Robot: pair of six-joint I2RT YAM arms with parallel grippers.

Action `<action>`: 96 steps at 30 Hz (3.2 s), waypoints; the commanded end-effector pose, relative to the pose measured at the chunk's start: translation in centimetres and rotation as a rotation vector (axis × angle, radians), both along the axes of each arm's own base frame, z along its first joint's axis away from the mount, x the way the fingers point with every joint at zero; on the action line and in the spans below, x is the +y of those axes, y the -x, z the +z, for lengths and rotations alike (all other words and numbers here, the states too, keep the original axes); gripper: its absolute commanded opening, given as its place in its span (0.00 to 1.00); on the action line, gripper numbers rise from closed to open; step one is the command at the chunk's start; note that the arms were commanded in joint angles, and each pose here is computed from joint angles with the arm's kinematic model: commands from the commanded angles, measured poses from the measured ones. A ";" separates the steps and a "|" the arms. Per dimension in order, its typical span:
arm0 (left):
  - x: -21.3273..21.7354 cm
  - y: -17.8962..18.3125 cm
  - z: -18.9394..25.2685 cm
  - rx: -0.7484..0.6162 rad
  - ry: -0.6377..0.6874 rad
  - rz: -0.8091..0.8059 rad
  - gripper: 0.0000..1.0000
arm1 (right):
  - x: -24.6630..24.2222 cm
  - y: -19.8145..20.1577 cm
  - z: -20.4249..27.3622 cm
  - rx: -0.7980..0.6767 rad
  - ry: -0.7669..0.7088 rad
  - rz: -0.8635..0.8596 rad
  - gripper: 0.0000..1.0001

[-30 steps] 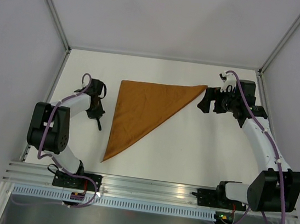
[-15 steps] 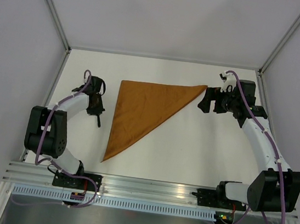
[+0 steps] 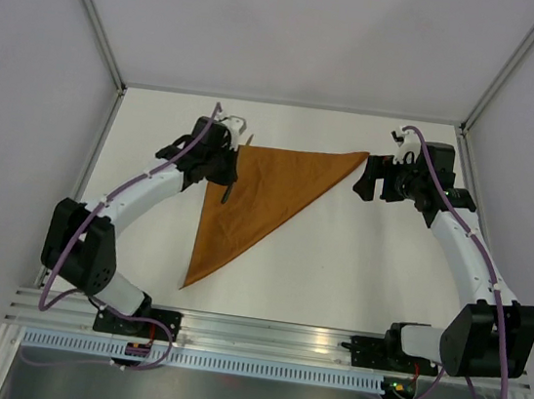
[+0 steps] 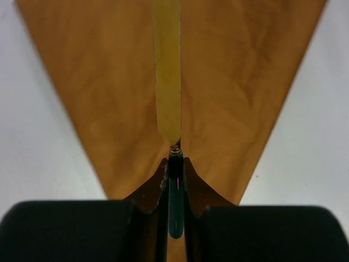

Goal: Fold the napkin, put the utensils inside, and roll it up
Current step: Place the utensil onto the napkin

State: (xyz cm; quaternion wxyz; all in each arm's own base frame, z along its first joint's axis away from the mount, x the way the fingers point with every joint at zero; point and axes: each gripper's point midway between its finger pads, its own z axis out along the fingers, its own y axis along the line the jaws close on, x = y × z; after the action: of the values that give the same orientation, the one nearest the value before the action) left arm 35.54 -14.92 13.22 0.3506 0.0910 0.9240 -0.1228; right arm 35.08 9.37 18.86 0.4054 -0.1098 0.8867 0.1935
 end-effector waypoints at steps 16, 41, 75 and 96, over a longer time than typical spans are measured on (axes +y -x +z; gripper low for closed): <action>-15.4 -1.4 -5.0 0.028 -0.081 -0.638 0.02 | -0.9 -1.4 2.1 -0.082 0.037 -0.049 0.98; -14.3 2.4 -10.2 0.189 -0.216 -0.603 0.02 | -1.0 -1.0 2.3 -0.090 0.039 -0.051 0.98; -15.5 3.5 -10.9 0.258 -0.293 -0.539 0.02 | -0.8 -0.8 2.5 -0.093 0.033 -0.044 0.98; -15.0 3.4 -11.5 0.260 -0.320 -0.526 0.16 | -0.8 -0.8 2.3 -0.086 0.032 -0.041 0.98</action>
State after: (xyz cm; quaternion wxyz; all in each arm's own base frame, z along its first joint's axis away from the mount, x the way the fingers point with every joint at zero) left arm 31.75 -30.00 1.65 0.1649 0.3786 0.9066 -0.0869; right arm 35.57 8.54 19.34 0.4218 -0.1051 0.8847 0.1687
